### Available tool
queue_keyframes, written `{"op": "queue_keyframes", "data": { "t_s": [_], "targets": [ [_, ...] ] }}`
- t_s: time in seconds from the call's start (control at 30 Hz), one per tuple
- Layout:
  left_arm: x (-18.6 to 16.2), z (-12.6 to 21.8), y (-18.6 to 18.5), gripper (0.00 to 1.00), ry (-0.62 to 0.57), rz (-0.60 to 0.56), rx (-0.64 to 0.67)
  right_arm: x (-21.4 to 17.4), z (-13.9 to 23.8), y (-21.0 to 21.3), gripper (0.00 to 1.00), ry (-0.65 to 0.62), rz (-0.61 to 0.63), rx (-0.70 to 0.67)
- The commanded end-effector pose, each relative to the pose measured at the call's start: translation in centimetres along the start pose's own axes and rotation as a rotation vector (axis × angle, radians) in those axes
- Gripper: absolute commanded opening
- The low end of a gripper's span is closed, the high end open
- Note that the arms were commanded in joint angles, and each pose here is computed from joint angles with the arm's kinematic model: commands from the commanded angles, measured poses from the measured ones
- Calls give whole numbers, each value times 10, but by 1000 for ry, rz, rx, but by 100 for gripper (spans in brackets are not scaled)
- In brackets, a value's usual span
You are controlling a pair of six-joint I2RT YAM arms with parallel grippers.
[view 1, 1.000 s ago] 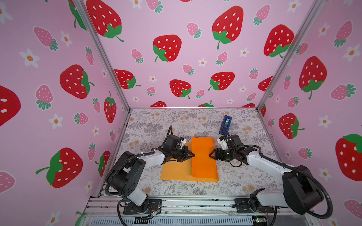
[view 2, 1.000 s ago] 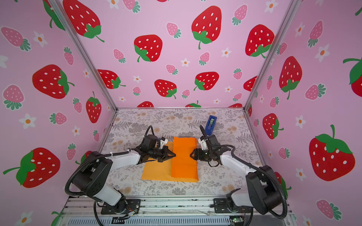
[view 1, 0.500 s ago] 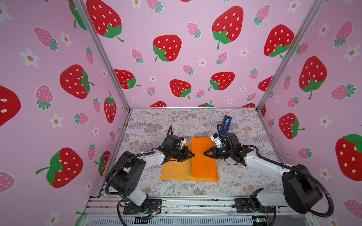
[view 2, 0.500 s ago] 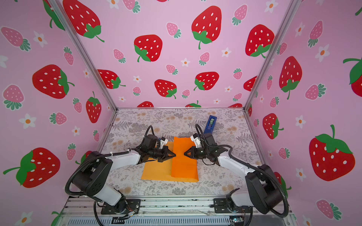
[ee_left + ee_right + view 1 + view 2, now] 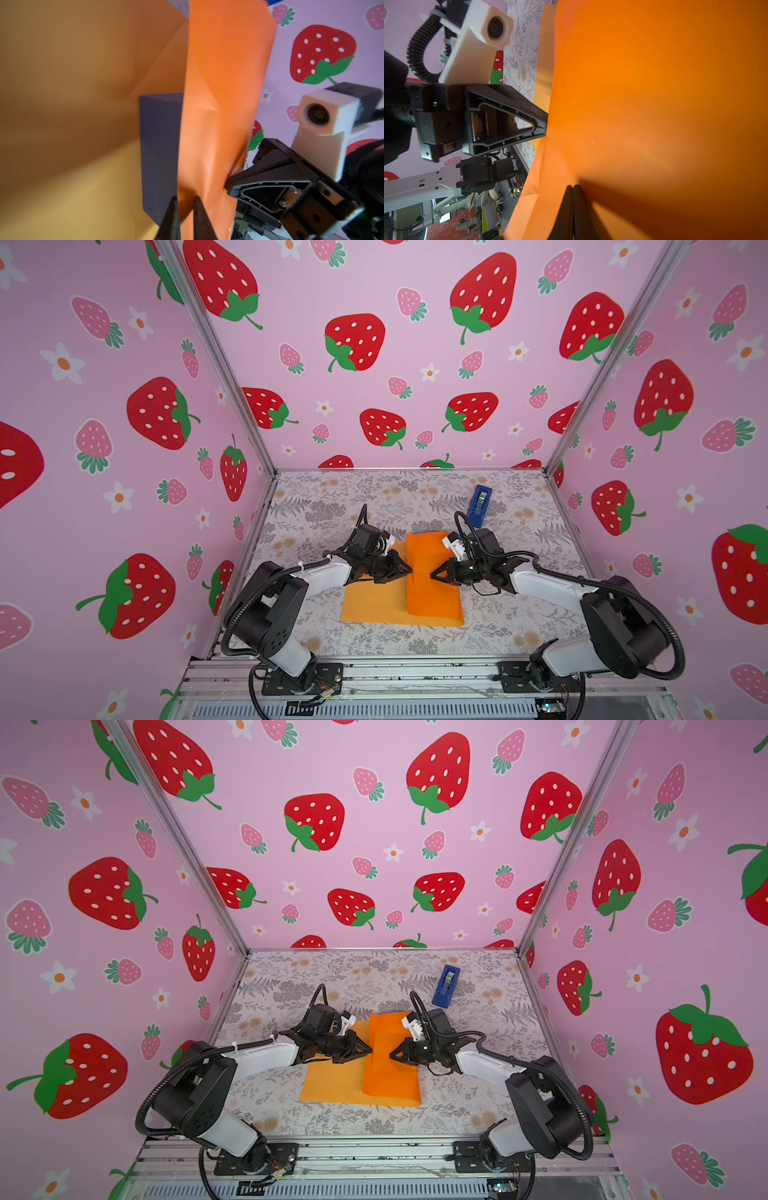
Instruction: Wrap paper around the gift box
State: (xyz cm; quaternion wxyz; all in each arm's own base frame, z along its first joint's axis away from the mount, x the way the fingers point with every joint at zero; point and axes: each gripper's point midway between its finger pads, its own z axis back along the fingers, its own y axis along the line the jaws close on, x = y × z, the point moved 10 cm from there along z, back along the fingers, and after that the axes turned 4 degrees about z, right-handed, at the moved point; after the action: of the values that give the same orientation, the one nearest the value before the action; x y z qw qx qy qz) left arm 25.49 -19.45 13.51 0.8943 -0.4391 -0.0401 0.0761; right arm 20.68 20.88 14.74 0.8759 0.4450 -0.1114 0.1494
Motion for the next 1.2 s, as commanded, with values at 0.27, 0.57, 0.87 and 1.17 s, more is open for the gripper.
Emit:
{"op": "queue_keyframes", "data": {
  "t_s": [0.27,0.57,0.87,1.17],
  "targets": [
    [5,60,15,37,-113,12,263,-14,-7,-19,5,49,-45,-88],
    [6,102,60,52,-192,124,500,-13,-6,-18,6,51,-42,-89],
    [17,106,92,64,-172,169,606,-13,-6,-17,6,52,-37,-90],
    [20,79,101,69,-66,180,403,-11,-5,-15,6,48,-34,-86]
  ]
}}
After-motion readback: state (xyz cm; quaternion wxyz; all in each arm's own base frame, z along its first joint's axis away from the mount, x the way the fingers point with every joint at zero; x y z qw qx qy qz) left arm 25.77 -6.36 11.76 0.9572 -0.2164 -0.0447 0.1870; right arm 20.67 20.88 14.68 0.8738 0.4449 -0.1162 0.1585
